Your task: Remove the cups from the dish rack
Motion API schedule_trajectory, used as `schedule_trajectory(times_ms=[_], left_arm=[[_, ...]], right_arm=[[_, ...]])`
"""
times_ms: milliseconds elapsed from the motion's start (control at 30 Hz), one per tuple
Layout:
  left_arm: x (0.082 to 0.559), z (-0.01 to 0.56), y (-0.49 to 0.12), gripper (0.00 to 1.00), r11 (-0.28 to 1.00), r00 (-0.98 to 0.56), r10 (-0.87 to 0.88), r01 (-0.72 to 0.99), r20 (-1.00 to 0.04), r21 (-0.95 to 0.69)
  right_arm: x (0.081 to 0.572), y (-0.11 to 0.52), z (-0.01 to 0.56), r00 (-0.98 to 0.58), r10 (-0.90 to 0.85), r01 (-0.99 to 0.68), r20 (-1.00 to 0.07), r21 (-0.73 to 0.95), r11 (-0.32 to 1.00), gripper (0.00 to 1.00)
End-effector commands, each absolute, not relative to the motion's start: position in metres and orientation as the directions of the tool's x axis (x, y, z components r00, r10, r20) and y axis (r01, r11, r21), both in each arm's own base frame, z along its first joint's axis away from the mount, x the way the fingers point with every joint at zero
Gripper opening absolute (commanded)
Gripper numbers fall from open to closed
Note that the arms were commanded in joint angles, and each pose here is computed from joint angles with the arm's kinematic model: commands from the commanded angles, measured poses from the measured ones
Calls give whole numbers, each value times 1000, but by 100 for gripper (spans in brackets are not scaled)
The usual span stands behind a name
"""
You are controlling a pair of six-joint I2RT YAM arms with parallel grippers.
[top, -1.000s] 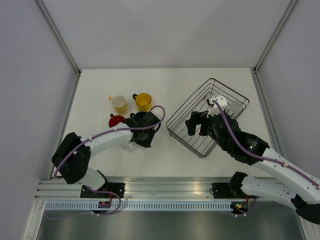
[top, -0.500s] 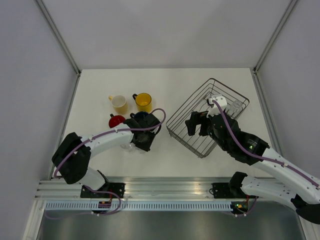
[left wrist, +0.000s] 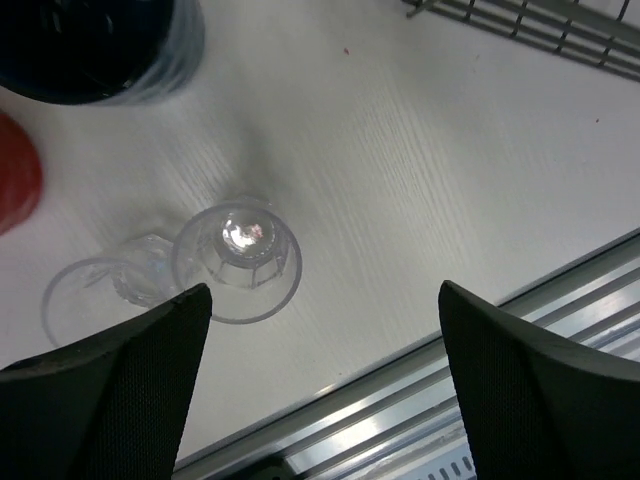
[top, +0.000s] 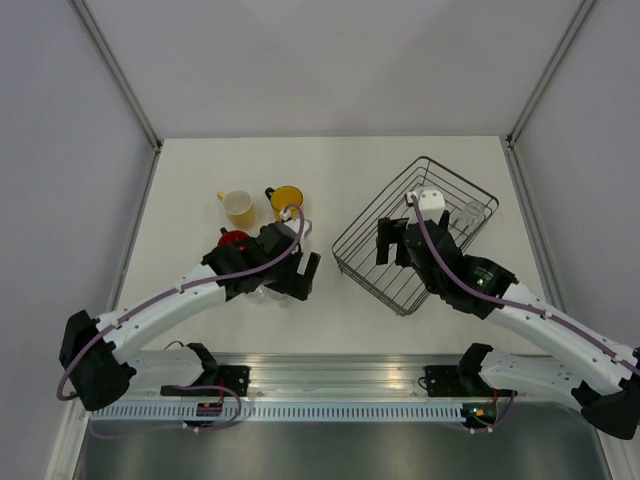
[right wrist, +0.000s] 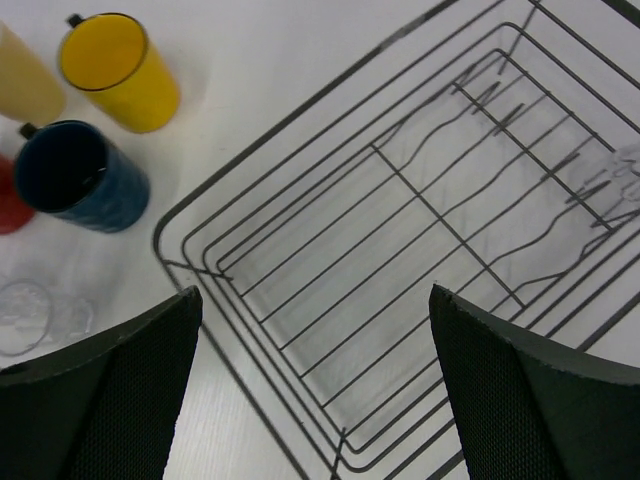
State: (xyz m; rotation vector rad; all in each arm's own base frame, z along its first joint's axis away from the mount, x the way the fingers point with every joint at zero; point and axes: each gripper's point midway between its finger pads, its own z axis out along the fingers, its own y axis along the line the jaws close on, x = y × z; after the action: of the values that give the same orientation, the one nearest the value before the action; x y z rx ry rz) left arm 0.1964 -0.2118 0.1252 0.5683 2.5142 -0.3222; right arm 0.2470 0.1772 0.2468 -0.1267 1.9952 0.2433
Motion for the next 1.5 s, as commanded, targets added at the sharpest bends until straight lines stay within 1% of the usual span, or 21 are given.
schedule_trajectory(times_ms=[0,33,67,100,133,167,233,267,300,333,367,433,533,567,633,733,833,1100,1200,1333,1467], left_arm=[[211,178,-211,100,904,-689,187,400,-700,-153],[213,184,-206,100,914,-677,160,377,-719,-152],[218,191,-197,100,933,-659,120,330,-743,-142],[218,199,-191,100,940,-640,94,311,-763,-144],[218,209,-184,100,944,-615,64,293,-786,-153],[220,214,-173,100,958,-596,43,252,-802,-136],[222,221,-160,100,972,-583,38,209,-812,-105],[228,224,-145,100,989,-569,33,138,-822,-56],[224,217,-125,100,997,-599,61,79,-798,16],[226,222,-113,100,998,-597,55,28,-801,47],[228,222,-100,100,996,-598,58,-22,-799,89],[227,221,-85,100,993,-609,46,-59,-792,103],[221,221,-79,100,993,-603,64,-37,-795,109],[220,219,-80,100,992,-607,98,-2,-788,125],[220,208,-77,100,986,-613,139,15,-778,164],[218,193,-79,100,986,-627,147,28,-765,166],[217,185,-88,100,986,-632,164,83,-757,144],[212,181,-106,100,979,-625,181,187,-759,79],[212,178,-109,100,976,-636,193,200,-747,82],[211,179,-109,100,976,-631,193,206,-751,78],[211,178,-112,100,973,-631,197,220,-750,71]], right_arm=[[267,155,246,-434,22,-80,-901,63,995,98],[281,142,239,-455,39,-23,-889,56,998,98],[285,144,233,-485,51,-44,-873,83,996,98],[292,139,230,-495,70,-27,-866,96,995,98],[306,123,225,-501,107,35,-859,103,994,98],[312,120,221,-511,119,47,-851,111,993,98],[329,103,213,-526,151,122,-837,101,987,98],[335,96,210,-532,160,154,-832,91,984,98],[344,84,199,-546,159,214,-823,47,976,98],[352,68,201,-533,199,284,-822,48,958,98],[358,60,200,-528,214,320,-822,40,947,98],[374,36,194,-509,258,408,-821,34,912,98],[393,13,187,-467,320,491,-824,58,869,98],[398,8,186,-462,326,503,-825,59,862,98],[409,-5,181,-463,330,540,-822,33,841,97],[424,-17,178,-467,333,561,-819,17,828,94],[436,-29,170,-494,345,555,-798,16,832,90],[455,-45,141,-622,299,455,-724,-23,890,89],[457,-60,129,-644,310,462,-700,-31,886,88],[456,-66,115,-678,308,464,-667,-64,884,85],[450,-68,103,-694,312,468,-649,-78,880,85]])
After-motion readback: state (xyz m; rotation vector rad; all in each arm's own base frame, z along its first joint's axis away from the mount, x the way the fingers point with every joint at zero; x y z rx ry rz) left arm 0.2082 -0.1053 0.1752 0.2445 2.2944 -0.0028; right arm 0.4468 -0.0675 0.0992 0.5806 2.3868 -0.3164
